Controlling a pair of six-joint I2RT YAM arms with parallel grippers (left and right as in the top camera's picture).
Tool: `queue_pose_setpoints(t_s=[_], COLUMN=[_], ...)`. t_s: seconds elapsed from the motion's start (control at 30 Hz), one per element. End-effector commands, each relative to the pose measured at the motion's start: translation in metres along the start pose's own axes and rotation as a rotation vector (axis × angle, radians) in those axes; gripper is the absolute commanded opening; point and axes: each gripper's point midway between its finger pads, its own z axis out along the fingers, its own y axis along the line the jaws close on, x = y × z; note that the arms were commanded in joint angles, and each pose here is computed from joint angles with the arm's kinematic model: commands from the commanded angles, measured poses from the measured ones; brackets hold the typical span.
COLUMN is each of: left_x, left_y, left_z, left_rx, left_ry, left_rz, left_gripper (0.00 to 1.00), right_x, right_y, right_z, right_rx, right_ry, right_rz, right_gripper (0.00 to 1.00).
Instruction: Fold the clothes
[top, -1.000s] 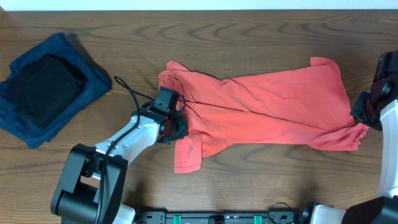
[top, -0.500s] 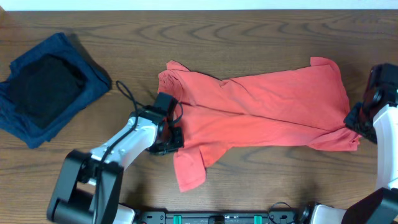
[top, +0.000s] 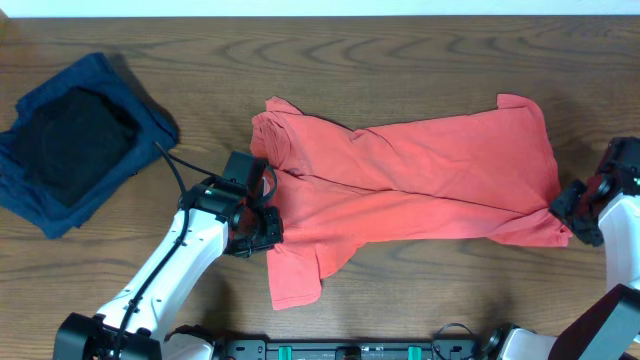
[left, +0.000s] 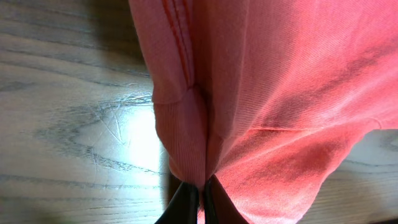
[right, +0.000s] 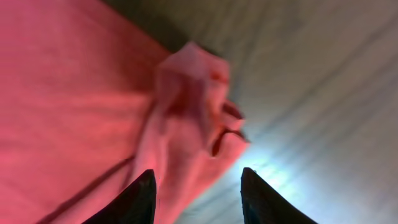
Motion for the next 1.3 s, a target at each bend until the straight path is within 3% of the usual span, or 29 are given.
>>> queue_pose_setpoints(t_s=[0.0, 0.1, 0.43, 0.77, 0.8, 0.9, 1.1, 1.27], left_x=[-0.001, 0.0, 0.0, -0.001, -0.001, -0.001, -0.006, -0.022], left_y=[0.003, 0.003, 0.003, 0.003, 0.003, 0.003, -0.003, -0.022], left_z=[0.0, 0.0, 0.0, 0.0, 0.0, 0.0, -0.008, -0.045], left_rx=[-0.009, -0.01, -0.01, -0.009, -0.009, -0.009, 0.013, 0.068], left_ry=[-0.003, -0.003, -0.003, -0.003, -0.003, -0.003, -0.03, -0.153], left_rz=[0.007, 0.007, 0.007, 0.007, 0.007, 0.007, 0.049, 0.123], left_gripper=[0.06, 0.06, 0.06, 0.06, 0.06, 0.06, 0.06, 0.06], right_x=[0.005, 0.003, -0.01, 0.004, 0.005, 0.006, -0.012, -0.039], right_y=[0.01, 0.01, 0.012, 0.012, 0.012, 0.012, 0.017, 0.022], right_z=[0.003, 0.009, 0.022, 0.065, 0.068, 0.07, 0.042, -0.019], right_rx=[-0.065, -0.067, -0.076, -0.028, -0.025, -0.021, -0.058, -0.109], right_ry=[0.017, -0.008, -0.076, 0.023, 0.031, 0.039, -0.025, -0.132], right_rz=[0.069, 0.118, 0.156, 0.144, 0.143, 0.142, 0.143, 0.103], right_gripper=[0.43, 0.46, 0.44, 0.43, 0.39, 0.02, 0.01, 0.01])
